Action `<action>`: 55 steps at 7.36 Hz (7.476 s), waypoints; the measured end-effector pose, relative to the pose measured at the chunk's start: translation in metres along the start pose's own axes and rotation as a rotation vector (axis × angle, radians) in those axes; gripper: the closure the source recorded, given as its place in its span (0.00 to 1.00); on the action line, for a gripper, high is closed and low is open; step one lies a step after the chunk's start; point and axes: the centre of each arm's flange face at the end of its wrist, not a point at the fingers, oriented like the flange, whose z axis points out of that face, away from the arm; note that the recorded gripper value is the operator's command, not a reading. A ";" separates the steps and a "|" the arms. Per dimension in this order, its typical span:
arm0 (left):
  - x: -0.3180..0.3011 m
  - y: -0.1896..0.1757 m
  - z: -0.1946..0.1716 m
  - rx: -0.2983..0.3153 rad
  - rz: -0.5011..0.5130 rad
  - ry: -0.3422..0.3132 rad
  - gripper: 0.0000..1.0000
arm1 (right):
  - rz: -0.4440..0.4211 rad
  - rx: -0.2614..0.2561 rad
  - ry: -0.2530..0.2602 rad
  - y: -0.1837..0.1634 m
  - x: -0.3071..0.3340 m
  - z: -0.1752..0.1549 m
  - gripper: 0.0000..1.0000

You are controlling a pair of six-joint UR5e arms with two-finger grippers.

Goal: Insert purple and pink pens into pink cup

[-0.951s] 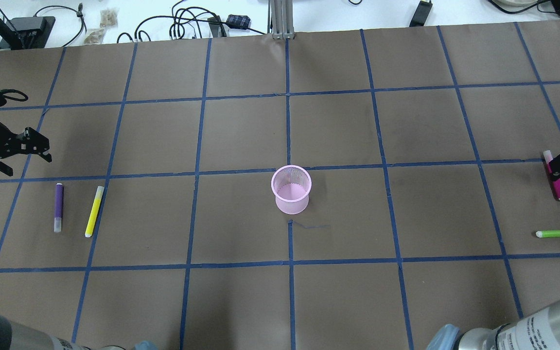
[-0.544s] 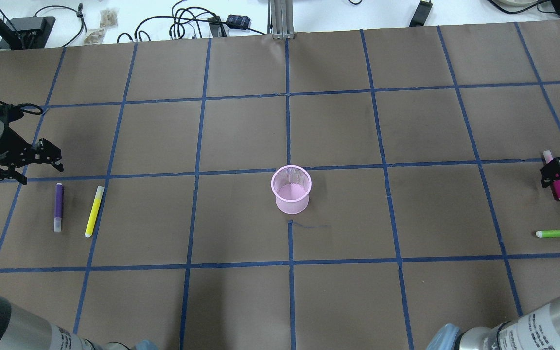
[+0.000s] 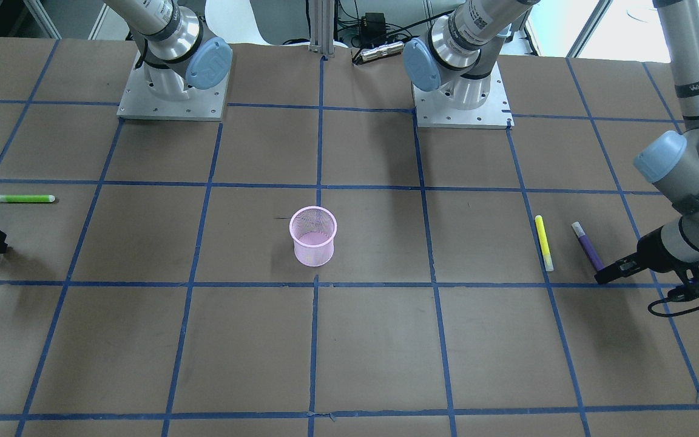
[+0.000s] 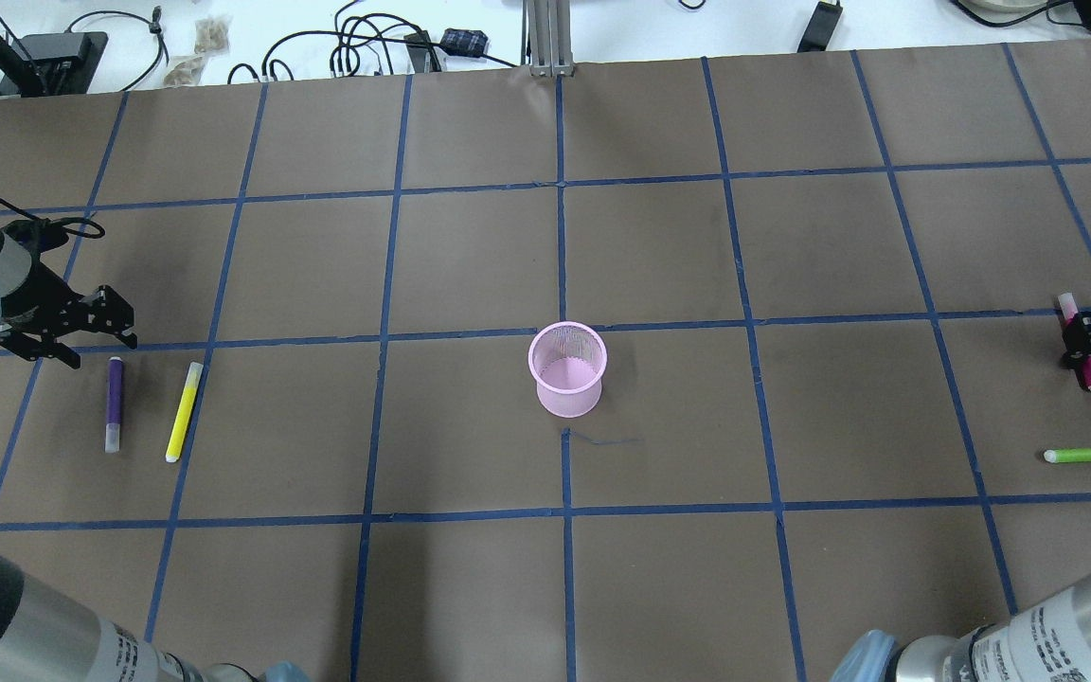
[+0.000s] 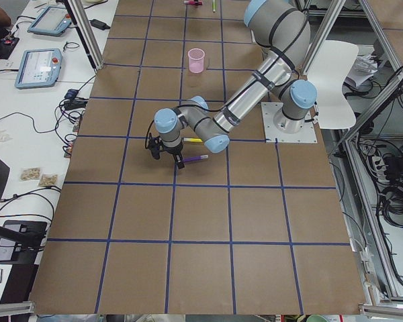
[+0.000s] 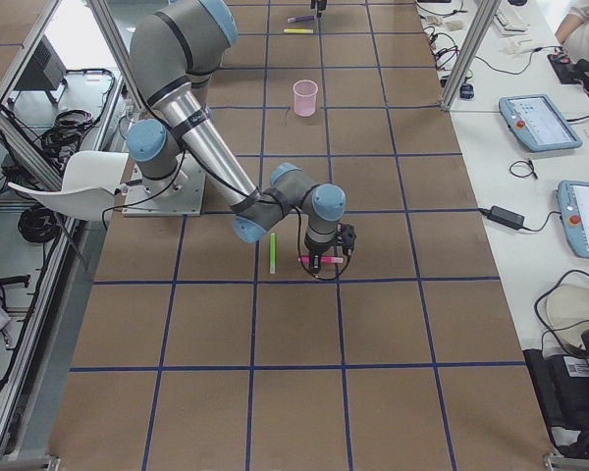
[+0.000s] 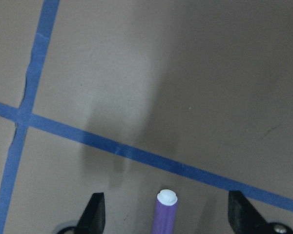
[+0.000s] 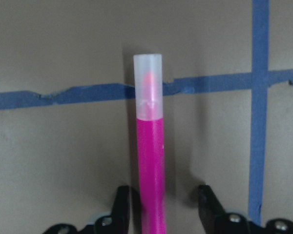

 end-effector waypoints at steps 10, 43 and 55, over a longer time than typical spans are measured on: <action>-0.001 0.002 0.003 -0.051 -0.002 -0.004 1.00 | 0.177 -0.059 -0.373 -0.049 -0.224 -0.175 1.00; 0.530 0.221 -0.173 0.531 -0.112 0.058 1.00 | 0.186 -0.077 -0.065 -0.038 -0.358 -0.303 0.00; 0.563 0.307 -0.078 0.595 -0.182 -0.033 1.00 | 0.027 -0.035 -0.007 -0.015 -0.402 -0.301 0.00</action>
